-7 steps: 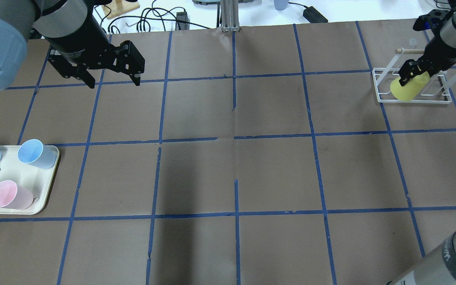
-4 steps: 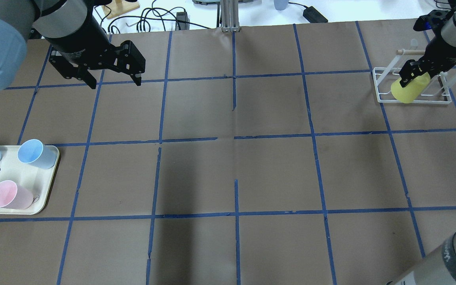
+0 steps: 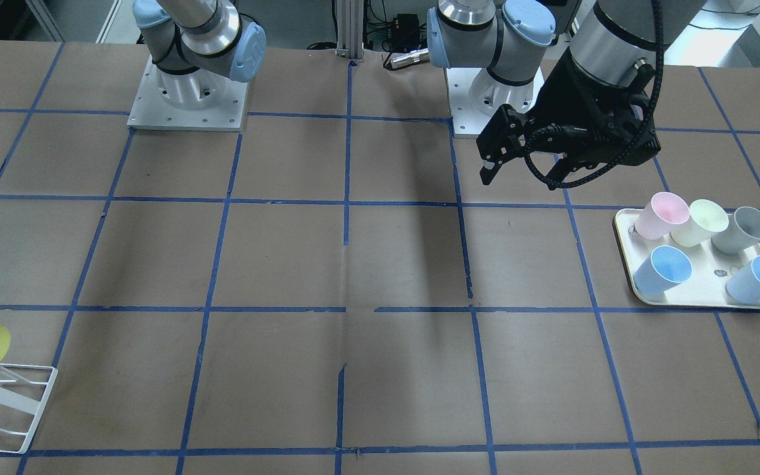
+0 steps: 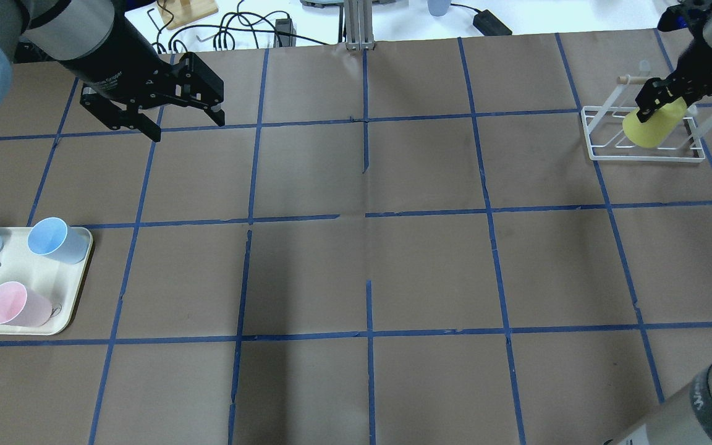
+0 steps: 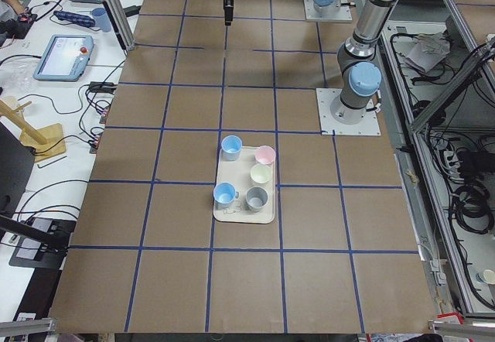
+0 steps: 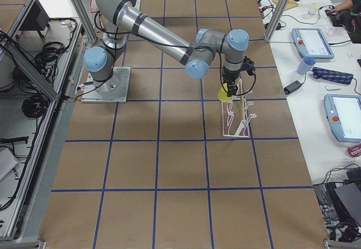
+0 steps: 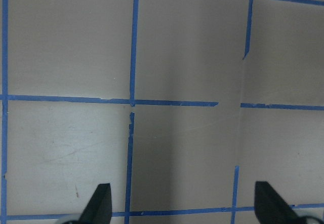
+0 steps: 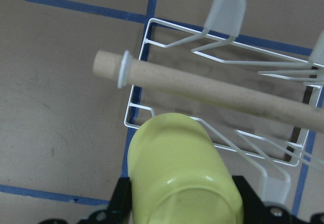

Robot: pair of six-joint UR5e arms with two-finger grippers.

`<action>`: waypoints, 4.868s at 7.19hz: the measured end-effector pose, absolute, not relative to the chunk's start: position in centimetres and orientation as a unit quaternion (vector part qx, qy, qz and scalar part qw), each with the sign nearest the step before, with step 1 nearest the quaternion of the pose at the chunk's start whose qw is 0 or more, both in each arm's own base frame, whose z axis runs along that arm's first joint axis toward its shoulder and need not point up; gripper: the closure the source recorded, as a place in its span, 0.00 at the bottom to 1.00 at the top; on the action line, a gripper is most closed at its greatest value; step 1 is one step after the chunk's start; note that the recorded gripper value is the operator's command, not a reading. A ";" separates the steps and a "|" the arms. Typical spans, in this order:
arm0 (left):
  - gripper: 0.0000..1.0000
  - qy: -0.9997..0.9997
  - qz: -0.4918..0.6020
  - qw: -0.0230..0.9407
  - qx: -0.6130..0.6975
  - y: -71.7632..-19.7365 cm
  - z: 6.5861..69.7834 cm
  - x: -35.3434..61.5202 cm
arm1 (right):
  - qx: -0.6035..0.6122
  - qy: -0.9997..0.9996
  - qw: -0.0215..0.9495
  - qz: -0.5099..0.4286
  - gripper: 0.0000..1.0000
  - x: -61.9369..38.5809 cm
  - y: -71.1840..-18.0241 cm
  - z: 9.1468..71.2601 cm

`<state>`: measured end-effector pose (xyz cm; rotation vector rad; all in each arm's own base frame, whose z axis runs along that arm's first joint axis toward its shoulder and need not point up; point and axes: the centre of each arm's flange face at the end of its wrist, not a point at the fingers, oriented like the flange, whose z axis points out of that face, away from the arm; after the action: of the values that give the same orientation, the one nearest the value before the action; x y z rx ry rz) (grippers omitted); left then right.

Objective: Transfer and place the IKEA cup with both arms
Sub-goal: 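Lift the yellow cup with the right gripper while the left gripper moves inward, then bring the yellow cup to the left gripper and grasp its rim with the left gripper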

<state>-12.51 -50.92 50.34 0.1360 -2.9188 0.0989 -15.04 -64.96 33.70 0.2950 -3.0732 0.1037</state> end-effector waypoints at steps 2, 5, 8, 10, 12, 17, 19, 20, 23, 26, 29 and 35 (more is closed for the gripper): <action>0.00 -0.981 0.023 0.176 0.072 -51.3 50.0 -11.1 | 0.096 -0.995 0.018 0.018 0.83 -15.3 -65.6 37.0; 0.00 -0.954 0.010 0.282 0.104 -51.5 49.0 -9.7 | 0.097 -0.995 -0.001 0.002 0.84 -13.1 -63.3 44.5; 0.00 -0.903 -0.005 0.416 0.103 -51.1 46.7 -11.0 | 0.093 -0.991 -0.091 0.022 0.80 -3.2 -59.8 50.5; 0.00 -0.846 -0.007 0.525 0.097 -50.5 43.8 -12.6 | 0.057 -0.991 -0.123 0.011 0.81 3.3 -58.0 51.7; 0.00 -0.795 0.012 0.600 0.091 -50.2 41.2 -13.8 | 0.038 -0.989 -0.143 -0.007 0.80 9.3 -53.9 51.3; 0.00 -0.754 0.004 0.649 0.102 -49.4 40.6 -15.3 | -0.006 -0.911 -0.411 -0.017 0.78 14.8 -48.1 48.6; 0.00 -0.746 -0.009 0.657 0.110 -48.9 40.4 -15.8 | -0.063 -0.840 -0.538 -0.022 0.78 14.4 -48.2 46.5; 0.00 -0.745 -0.014 0.658 0.111 -48.7 40.2 -16.1 | -0.091 -0.803 -0.588 -0.028 0.78 14.5 -47.9 44.7; 0.00 -0.743 -0.005 0.665 0.080 -48.5 41.2 -17.9 | -0.130 -0.751 -0.647 -0.035 0.78 14.6 -47.1 42.3; 0.00 -0.744 0.034 0.667 0.034 -48.4 43.0 -18.6 | -0.143 -0.744 -0.650 -0.047 0.78 14.7 -46.6 41.1; 0.13 -0.739 0.032 0.673 0.003 -47.5 43.6 -21.1 | -0.159 -0.742 -0.648 -0.066 0.78 14.9 -46.0 40.4; 0.87 -0.735 0.029 0.677 -0.005 -47.3 43.5 -21.8 | -0.167 -0.740 -0.648 -0.074 0.75 15.2 -45.9 41.0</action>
<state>-21.82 -47.27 43.52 -0.0114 -1.6532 0.0660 15.17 -45.94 40.99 -0.9955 -4.4186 -0.4393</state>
